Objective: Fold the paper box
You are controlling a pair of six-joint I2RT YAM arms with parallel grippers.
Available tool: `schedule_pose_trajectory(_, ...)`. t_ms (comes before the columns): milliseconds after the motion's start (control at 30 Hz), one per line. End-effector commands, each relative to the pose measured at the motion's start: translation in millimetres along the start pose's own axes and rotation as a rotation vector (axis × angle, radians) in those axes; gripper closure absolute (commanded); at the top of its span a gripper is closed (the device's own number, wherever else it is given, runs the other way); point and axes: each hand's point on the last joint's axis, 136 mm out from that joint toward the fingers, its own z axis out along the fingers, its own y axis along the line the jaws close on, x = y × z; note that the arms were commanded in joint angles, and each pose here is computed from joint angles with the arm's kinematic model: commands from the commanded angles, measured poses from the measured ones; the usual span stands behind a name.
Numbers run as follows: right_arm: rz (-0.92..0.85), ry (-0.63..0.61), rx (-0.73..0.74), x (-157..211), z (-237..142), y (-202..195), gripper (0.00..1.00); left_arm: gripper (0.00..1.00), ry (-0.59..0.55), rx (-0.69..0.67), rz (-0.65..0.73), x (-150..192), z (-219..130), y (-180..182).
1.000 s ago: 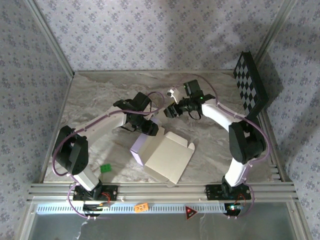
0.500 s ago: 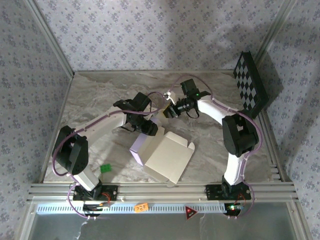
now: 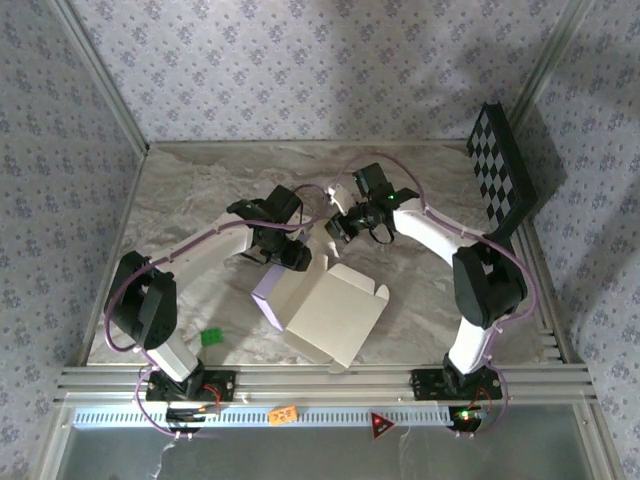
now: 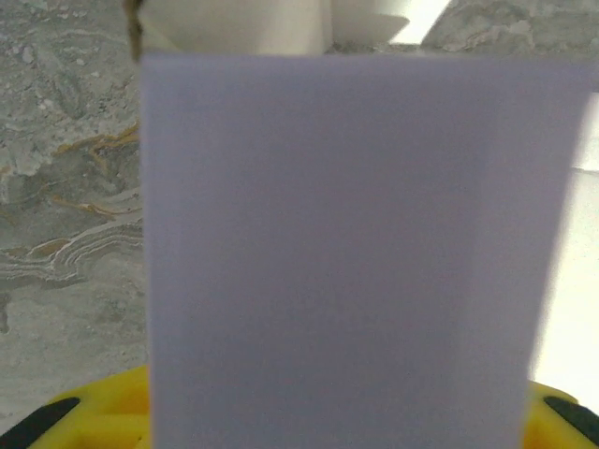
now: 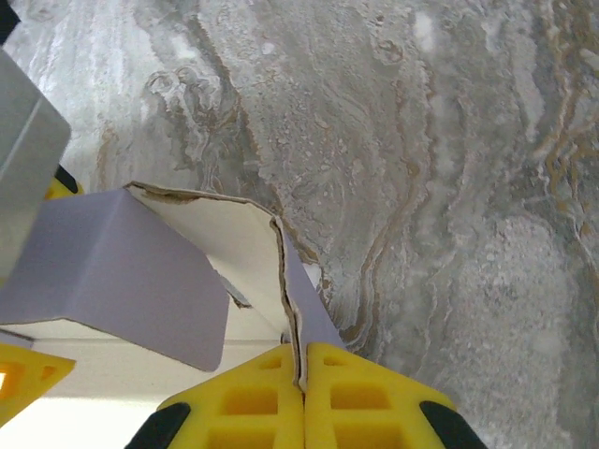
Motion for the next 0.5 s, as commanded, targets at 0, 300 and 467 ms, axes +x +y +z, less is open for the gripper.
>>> schedule_pose_trajectory(0, 0.123, -0.024, 0.103, -1, -12, 2, 0.95, 0.55, 0.006, -0.043, -0.022, -1, -8, 3)
schedule_pose_trajectory(300, 0.377, -0.179, 0.332, 3, -23, 2, 1.0, 0.55, -0.011, -0.115, -0.056, -5, -14, 14)
schedule_pose_trajectory(467, 0.456, -0.332, 0.427, -3, -29, 8, 1.0, 0.55, -0.058, -0.179, -0.067, -10, -19, 21)
